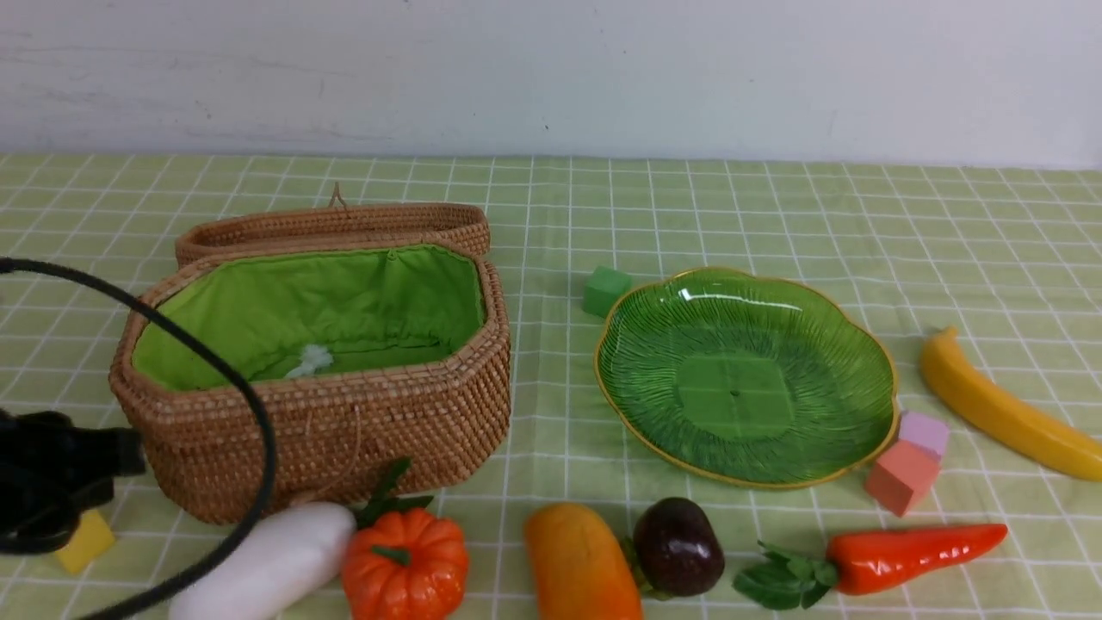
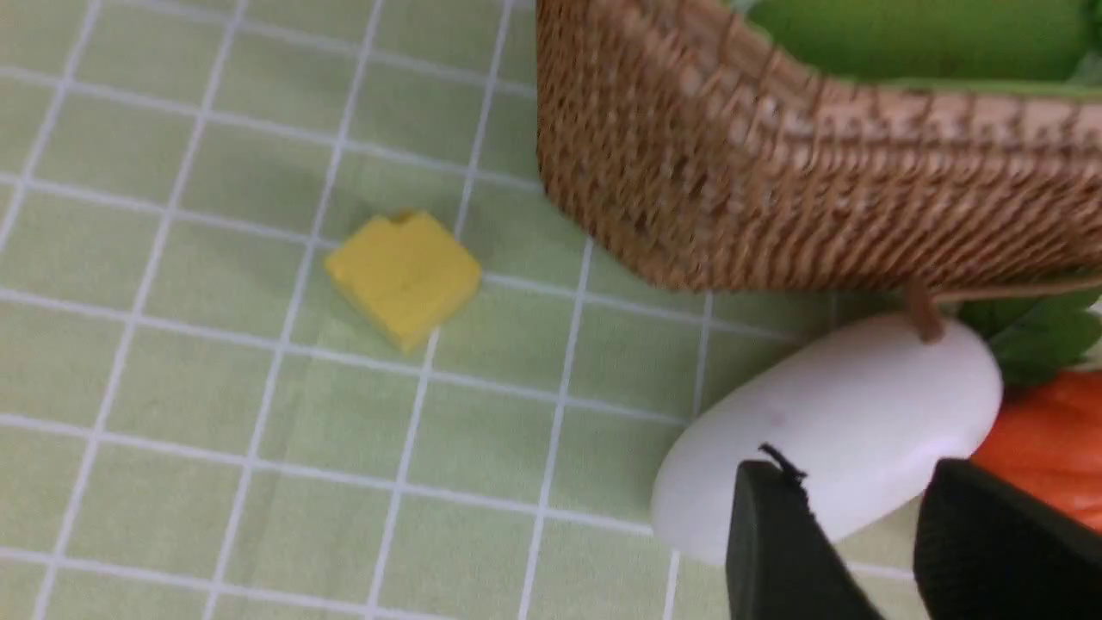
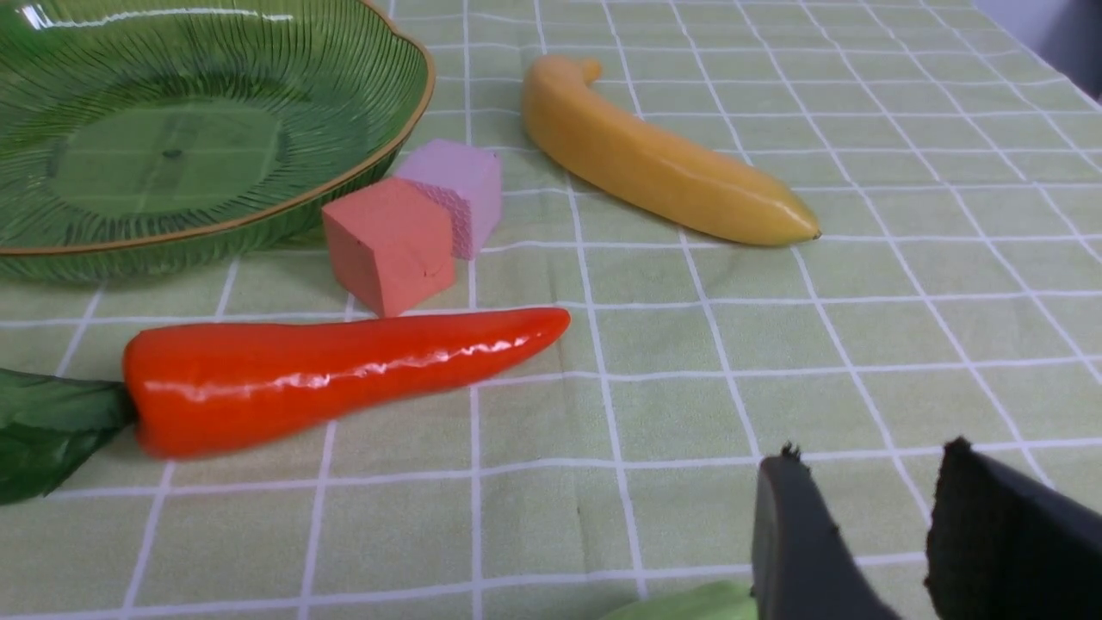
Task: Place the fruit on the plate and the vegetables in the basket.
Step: Take a daikon with your left arm and place it on the basket on the left.
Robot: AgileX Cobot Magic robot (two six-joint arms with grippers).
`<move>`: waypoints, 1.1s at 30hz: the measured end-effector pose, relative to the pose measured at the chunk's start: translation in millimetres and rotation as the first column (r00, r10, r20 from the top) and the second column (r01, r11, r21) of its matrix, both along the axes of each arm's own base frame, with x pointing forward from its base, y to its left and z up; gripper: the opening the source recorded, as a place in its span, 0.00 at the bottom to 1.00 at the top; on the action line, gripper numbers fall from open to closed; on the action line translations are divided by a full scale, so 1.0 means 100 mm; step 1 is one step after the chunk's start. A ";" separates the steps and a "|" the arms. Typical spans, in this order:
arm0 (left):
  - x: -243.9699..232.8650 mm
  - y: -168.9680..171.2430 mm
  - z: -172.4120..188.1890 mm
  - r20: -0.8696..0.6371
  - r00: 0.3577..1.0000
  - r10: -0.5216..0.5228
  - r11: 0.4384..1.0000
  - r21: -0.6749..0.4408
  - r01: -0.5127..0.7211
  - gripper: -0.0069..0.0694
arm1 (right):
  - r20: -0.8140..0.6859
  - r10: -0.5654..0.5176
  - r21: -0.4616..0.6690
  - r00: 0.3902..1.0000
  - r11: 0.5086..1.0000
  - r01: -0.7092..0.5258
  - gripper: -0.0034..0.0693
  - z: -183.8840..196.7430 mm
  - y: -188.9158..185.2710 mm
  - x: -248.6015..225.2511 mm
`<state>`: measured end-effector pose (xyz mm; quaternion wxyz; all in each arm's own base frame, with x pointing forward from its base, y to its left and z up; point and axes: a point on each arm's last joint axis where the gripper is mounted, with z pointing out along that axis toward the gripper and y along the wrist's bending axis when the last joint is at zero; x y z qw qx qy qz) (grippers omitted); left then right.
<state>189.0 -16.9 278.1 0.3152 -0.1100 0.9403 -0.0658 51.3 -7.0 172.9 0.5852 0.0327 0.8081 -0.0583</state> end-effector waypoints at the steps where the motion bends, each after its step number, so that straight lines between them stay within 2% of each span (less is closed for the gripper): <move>1: 0.07 -0.03 -0.03 -0.038 0.999 -0.022 1.000 0.002 0.022 0.40 | 0.000 0.000 0.000 1.000 1.000 0.000 0.38 0.00 0.00 0.00; 4: 0.20 -0.14 -0.07 -0.120 0.982 -0.149 0.987 0.050 0.155 0.41 | 0.000 0.000 0.000 1.000 1.000 0.000 0.38 0.00 0.00 0.00; 7: 0.34 -0.36 -0.12 -0.190 0.908 -0.373 0.906 0.139 0.401 0.45 | 0.000 0.000 0.000 1.000 1.000 0.000 0.38 0.00 0.00 0.00; 9: 0.41 -0.47 -0.15 -0.214 0.858 -0.468 0.841 0.190 0.506 0.50 | 0.000 0.000 0.000 1.000 1.000 0.000 0.38 0.00 0.00 0.00; 14: 0.51 -0.71 -0.33 -0.304 0.748 -0.590 0.693 0.284 0.663 0.73 | 0.000 0.000 0.000 1.000 1.000 0.000 0.38 0.00 0.00 0.00; 19: 0.58 -0.69 -0.42 -0.362 0.694 -0.622 0.600 0.350 0.720 0.94 | 0.000 0.000 0.000 1.000 1.000 0.000 0.38 0.00 0.00 0.00; 21: 0.61 -0.66 -0.41 -0.357 0.681 -0.639 0.571 0.373 0.731 0.96 | 0.000 0.000 0.000 1.000 1.000 0.000 0.38 0.00 0.00 0.00; 25: 0.65 -0.62 -0.41 -0.331 0.673 -0.661 0.561 0.378 0.736 0.95 | 0.000 0.000 0.000 1.000 1.000 0.000 0.38 0.00 0.00 0.00; 33: 0.55 -0.66 -0.58 -0.312 0.626 -0.715 0.544 0.315 0.778 0.84 | 0.000 0.000 0.000 1.000 1.000 0.000 0.38 0.00 0.00 0.00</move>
